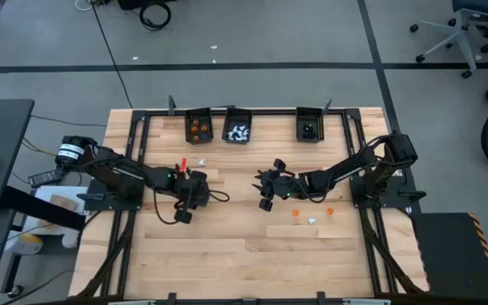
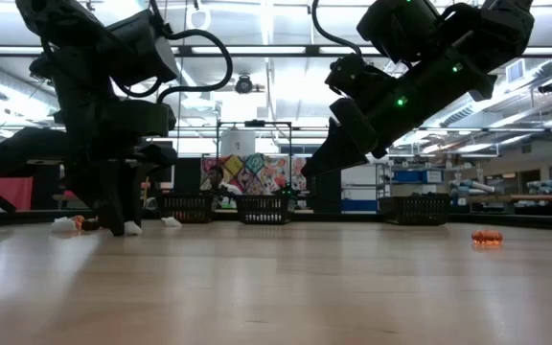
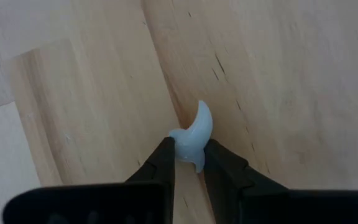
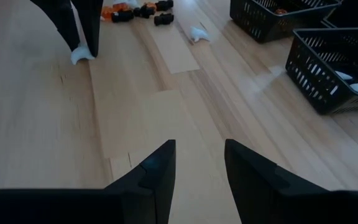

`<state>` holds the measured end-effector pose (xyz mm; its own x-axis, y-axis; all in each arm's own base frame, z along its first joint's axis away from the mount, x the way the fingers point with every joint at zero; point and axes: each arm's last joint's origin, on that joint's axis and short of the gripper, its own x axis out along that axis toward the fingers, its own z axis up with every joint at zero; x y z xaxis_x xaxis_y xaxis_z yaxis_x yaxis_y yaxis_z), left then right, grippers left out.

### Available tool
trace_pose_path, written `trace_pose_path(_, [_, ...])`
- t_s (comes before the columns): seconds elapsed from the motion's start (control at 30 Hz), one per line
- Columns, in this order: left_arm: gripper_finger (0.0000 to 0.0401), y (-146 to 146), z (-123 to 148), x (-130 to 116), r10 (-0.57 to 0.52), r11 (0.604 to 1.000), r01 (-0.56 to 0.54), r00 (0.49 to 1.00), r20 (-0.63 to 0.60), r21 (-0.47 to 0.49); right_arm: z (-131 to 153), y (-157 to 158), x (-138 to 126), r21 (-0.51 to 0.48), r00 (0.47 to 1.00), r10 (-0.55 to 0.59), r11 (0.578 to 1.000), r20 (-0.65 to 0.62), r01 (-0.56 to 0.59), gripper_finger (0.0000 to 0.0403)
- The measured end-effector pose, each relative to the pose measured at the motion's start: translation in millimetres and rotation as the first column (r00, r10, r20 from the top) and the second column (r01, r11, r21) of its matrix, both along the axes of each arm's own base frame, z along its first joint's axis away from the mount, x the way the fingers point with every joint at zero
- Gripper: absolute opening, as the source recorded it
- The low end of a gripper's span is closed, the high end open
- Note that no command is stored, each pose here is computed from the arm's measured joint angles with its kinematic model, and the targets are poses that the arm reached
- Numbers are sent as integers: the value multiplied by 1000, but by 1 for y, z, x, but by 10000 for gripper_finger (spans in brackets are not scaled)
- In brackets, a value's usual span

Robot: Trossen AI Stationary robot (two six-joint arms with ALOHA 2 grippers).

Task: Sort Halloween decoration
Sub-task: Put the white ghost toy into the middle black bin

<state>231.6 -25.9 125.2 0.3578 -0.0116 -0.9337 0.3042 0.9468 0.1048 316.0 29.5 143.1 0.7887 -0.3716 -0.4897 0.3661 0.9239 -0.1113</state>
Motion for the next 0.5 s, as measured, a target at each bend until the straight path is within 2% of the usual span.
trace_pose_path(0.5, [44, 0, 3, -1, 7, 1000, -7, 1000, 17, -10, 0, 0, 0, 0, 1000, 0, 1000, -1, 0, 143])
